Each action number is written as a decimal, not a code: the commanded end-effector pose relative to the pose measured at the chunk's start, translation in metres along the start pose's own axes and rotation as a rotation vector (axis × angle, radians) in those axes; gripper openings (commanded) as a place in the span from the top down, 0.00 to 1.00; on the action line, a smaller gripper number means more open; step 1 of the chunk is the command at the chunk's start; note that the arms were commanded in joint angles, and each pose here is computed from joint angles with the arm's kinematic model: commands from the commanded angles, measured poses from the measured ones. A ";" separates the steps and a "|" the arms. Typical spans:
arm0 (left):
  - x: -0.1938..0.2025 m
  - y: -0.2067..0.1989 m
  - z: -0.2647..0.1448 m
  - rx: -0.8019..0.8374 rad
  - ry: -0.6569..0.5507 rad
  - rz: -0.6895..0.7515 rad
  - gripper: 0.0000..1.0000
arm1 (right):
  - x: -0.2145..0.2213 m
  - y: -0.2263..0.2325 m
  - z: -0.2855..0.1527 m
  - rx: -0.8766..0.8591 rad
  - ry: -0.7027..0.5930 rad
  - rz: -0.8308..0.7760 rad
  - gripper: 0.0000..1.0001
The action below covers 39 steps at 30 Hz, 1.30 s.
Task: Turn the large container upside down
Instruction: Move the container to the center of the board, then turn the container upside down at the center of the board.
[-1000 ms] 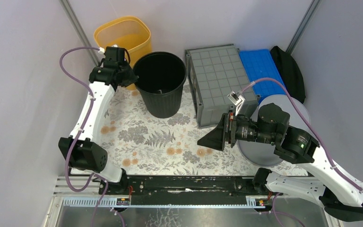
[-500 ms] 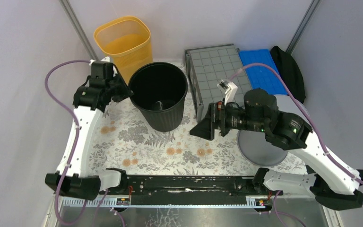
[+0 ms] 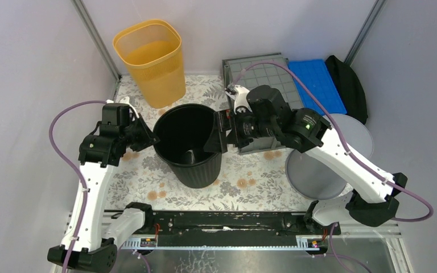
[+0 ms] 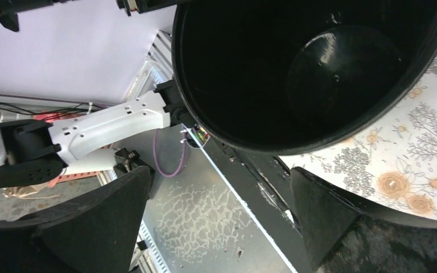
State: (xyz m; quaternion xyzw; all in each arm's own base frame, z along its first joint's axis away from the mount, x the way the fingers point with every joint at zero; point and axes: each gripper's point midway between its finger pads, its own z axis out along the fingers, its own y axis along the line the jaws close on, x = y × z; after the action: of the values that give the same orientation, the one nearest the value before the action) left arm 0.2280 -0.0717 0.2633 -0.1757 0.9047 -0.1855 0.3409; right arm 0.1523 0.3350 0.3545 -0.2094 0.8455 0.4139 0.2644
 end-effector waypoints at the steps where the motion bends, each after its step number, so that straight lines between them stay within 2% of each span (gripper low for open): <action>1: 0.004 -0.021 -0.015 0.130 -0.009 0.021 0.98 | -0.023 0.032 -0.017 -0.096 -0.056 0.017 0.00; 6: 0.007 -0.033 -0.026 0.204 -0.008 0.034 0.92 | -0.032 0.042 -0.009 -0.113 -0.054 0.116 0.01; 13: 0.011 -0.033 -0.025 0.219 -0.006 0.061 0.74 | -0.043 0.040 0.003 -0.102 -0.093 0.128 0.00; 20: 0.012 -0.041 -0.021 0.274 -0.017 0.054 0.65 | -0.041 0.033 0.026 -0.053 -0.043 0.186 0.01; 22: 0.011 -0.042 -0.022 0.279 -0.024 0.058 0.56 | -0.041 0.032 0.033 -0.043 -0.035 0.207 0.03; 27: -0.003 -0.039 -0.034 0.250 -0.113 0.057 0.31 | -0.037 0.032 0.056 0.006 -0.006 0.225 0.04; 31: -0.023 -0.034 -0.042 0.186 -0.190 0.033 0.15 | -0.032 0.036 0.072 0.042 0.007 0.222 0.05; 32: -0.029 -0.033 -0.047 0.171 -0.218 0.020 0.05 | -0.030 0.035 0.076 0.060 0.008 0.219 0.05; 33: -0.036 -0.033 -0.053 0.164 -0.252 0.011 0.01 | -0.030 0.037 0.077 0.071 0.002 0.213 0.05; 39: -0.078 -0.042 -0.096 0.134 -0.421 -0.028 0.00 | -0.015 0.034 0.091 0.168 0.015 0.175 0.06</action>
State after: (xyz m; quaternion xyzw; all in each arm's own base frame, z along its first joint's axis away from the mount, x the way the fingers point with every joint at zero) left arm 0.2188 -0.0724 0.3429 -0.1688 0.8399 -0.2317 0.4609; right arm 0.1702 0.4315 0.3298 -0.1221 0.8914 0.3843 0.2068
